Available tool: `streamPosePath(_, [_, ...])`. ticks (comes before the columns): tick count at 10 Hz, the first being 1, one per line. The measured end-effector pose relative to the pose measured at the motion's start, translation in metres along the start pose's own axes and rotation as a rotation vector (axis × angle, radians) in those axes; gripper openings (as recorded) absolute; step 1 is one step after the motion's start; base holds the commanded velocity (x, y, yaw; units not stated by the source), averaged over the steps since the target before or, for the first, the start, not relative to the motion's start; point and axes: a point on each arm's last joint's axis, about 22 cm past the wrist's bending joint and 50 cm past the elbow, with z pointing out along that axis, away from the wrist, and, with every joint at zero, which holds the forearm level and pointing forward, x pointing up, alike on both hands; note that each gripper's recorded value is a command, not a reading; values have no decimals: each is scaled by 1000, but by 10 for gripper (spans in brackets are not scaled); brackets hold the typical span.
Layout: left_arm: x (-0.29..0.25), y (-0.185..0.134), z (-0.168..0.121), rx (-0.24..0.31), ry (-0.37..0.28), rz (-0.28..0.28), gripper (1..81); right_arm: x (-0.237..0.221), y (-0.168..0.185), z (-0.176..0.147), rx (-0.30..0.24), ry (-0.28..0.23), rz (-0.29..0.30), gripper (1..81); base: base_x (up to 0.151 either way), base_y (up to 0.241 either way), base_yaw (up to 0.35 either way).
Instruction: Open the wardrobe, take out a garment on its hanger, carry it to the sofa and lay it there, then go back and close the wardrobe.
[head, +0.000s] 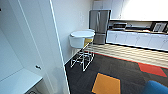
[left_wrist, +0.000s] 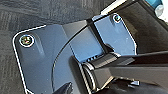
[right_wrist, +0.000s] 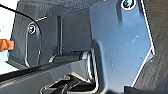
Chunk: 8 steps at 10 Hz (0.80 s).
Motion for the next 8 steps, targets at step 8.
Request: streamPosePath(8, [0,2,1,-1,-1,0,811,2,2,0,-3,0,-2,811,0,0,247])
